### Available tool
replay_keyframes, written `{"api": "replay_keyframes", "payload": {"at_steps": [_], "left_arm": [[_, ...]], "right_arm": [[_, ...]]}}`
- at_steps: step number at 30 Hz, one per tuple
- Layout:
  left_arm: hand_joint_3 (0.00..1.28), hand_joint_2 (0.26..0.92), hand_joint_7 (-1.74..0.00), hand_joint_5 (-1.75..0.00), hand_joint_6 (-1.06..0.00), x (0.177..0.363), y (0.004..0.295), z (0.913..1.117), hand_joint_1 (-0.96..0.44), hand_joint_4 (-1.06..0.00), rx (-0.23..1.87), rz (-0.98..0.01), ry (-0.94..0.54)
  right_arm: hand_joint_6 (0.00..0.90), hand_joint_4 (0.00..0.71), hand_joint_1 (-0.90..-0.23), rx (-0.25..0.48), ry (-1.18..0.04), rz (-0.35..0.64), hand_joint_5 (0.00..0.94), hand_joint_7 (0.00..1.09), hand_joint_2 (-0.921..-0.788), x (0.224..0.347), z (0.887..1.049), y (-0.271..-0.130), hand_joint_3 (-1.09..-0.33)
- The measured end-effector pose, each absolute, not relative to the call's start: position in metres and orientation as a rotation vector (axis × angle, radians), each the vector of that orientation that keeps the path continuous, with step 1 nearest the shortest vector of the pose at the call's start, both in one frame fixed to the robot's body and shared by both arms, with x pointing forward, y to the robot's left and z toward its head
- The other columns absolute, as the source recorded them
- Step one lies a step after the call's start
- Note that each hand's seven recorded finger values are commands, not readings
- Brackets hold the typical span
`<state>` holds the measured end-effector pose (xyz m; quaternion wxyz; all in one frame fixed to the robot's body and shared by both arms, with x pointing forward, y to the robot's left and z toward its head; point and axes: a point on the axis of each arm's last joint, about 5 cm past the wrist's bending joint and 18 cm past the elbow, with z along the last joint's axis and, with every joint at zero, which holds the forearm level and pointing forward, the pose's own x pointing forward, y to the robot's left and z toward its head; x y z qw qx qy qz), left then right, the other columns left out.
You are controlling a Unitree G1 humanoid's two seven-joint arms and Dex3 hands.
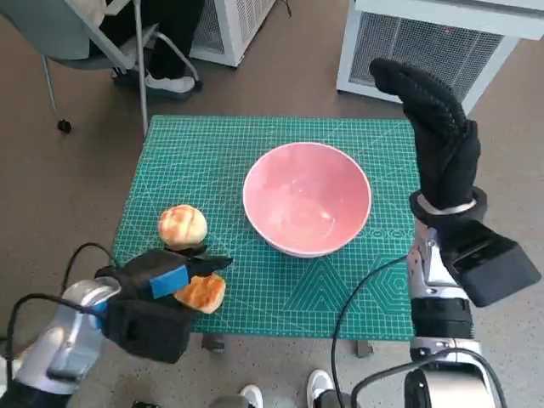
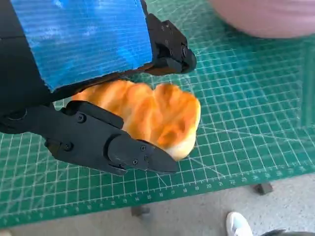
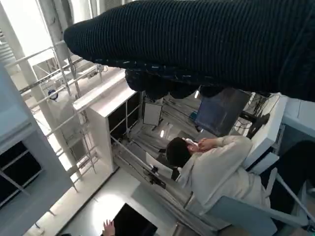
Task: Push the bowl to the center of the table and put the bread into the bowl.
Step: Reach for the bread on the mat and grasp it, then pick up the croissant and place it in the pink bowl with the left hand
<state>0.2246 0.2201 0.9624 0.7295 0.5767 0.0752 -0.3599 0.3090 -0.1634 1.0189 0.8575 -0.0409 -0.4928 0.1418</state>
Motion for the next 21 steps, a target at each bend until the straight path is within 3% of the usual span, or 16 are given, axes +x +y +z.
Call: {"api": "replay_keyframes", "payload": {"at_steps": [1, 3, 4, 6, 7, 9, 13, 16, 21], "left_arm": [[0.00, 0.869, -0.76, -0.10, -0.35, 0.2251, 0.2199, 0.9627, -0.17, -0.65, 1.271, -0.787, 0.169], [0.00, 0.873, -0.84, -0.35, -0.37, 0.2254, 0.2196, 0.9625, -0.14, -0.61, 1.275, -0.774, 0.179], [0.08, 0.890, -1.00, -0.72, -0.40, 0.2254, 0.2196, 0.9624, -0.09, -0.59, 1.277, -0.769, 0.184], [0.14, 0.905, -1.10, -1.07, -0.43, 0.2254, 0.2192, 0.9624, -0.05, -0.57, 1.277, -0.762, 0.187], [0.16, 0.910, -1.13, -1.20, -0.45, 0.2254, 0.2191, 0.9626, -0.03, -0.56, 1.276, -0.759, 0.187], [0.19, 0.904, -1.13, -1.32, -0.49, 0.2254, 0.2190, 0.9633, -0.02, -0.57, 1.276, -0.752, 0.181], [0.39, 0.785, -1.18, -1.39, -0.54, 0.2251, 0.2193, 0.9643, 0.00, -0.60, 1.277, -0.754, 0.167], [0.45, 0.744, -1.25, -1.32, -0.54, 0.2244, 0.2201, 0.9648, 0.00, -0.63, 1.266, -0.765, 0.163], [0.33, 0.808, -1.27, -1.24, -0.54, 0.2225, 0.2206, 0.9685, 0.00, -0.65, 1.248, -0.793, 0.159]], "right_arm": [[-0.001, 0.215, -0.525, -0.086, -1.035, 0.298, 0.038, 0.55, -0.921, 0.3091, 1.0189, -0.1633, -0.867], [-0.001, 0.214, -0.524, -0.086, -1.035, 0.299, 0.038, 0.55, -0.921, 0.3091, 1.0189, -0.1633, -0.867], [-0.001, 0.213, -0.524, -0.086, -1.034, 0.298, 0.038, 0.54, -0.921, 0.3090, 1.0189, -0.1633, -0.867], [-0.001, 0.212, -0.524, -0.087, -1.034, 0.298, 0.038, 0.54, -0.921, 0.3090, 1.0188, -0.1635, -0.867], [-0.001, 0.211, -0.524, -0.087, -1.034, 0.298, 0.038, 0.54, -0.921, 0.3090, 1.0187, -0.1635, -0.867], [-0.001, 0.210, -0.524, -0.087, -1.034, 0.298, 0.039, 0.53, -0.921, 0.3090, 1.0187, -0.1635, -0.867], [-0.001, 0.207, -0.525, -0.087, -1.034, 0.299, 0.039, 0.53, -0.921, 0.3090, 1.0187, -0.1635, -0.868], [-0.001, 0.204, -0.524, -0.087, -1.034, 0.299, 0.039, 0.53, -0.921, 0.3090, 1.0187, -0.1634, -0.871], [-0.001, 0.200, -0.524, -0.088, -1.036, 0.300, 0.040, 0.54, -0.921, 0.3089, 1.0187, -0.1633, -0.873]]}}
